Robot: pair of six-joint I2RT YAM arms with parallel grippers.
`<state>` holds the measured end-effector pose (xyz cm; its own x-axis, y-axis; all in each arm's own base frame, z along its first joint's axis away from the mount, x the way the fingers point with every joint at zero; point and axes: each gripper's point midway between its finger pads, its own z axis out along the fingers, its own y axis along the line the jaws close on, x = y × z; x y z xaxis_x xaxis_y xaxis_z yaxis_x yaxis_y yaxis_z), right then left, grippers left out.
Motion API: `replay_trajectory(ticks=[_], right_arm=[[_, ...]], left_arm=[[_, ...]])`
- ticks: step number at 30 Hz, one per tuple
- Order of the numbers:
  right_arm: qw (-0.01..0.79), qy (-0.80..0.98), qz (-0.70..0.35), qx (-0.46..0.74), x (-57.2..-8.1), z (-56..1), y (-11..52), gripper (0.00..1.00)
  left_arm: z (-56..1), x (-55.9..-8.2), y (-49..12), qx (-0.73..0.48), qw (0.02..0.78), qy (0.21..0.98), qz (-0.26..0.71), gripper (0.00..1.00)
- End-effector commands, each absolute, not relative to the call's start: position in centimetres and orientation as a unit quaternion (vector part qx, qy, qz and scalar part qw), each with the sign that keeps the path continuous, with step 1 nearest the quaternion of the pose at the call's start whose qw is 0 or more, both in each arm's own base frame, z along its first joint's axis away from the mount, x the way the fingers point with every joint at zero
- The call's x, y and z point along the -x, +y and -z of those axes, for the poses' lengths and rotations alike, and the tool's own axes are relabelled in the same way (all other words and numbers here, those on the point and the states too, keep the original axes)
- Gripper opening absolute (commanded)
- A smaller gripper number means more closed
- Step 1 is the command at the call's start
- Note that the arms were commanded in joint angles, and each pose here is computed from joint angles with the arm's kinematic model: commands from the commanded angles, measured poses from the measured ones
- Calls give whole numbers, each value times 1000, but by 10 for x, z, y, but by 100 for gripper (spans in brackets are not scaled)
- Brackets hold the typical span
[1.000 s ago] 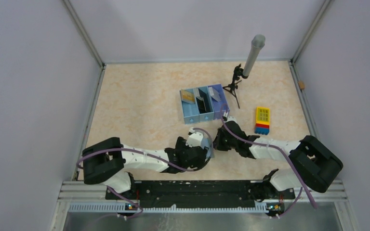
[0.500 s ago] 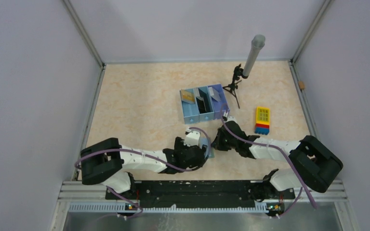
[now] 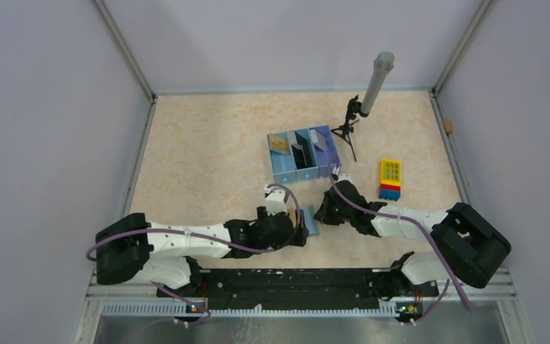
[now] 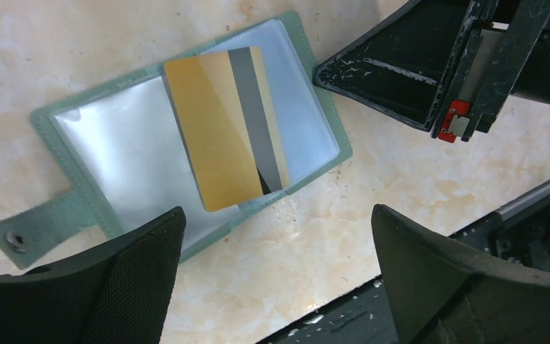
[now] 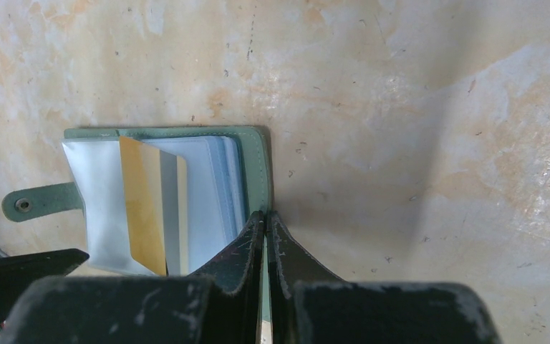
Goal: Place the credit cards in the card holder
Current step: Insert the credit card into the card holder.
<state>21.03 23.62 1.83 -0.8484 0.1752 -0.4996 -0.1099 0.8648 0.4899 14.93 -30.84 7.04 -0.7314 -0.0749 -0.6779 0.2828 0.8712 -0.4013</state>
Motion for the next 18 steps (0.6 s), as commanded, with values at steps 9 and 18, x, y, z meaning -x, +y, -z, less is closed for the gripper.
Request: replay_trajectory(ticks=[9,18], right_arm=[[261,935,-242,-13,-198,-8,227,0],[260,934,-244,-13,-199,-7,228,0]], left_arm=[[-52,-142,-312,13,290,913,288,99],[-44,-144,-318,13,279,913,298,99]])
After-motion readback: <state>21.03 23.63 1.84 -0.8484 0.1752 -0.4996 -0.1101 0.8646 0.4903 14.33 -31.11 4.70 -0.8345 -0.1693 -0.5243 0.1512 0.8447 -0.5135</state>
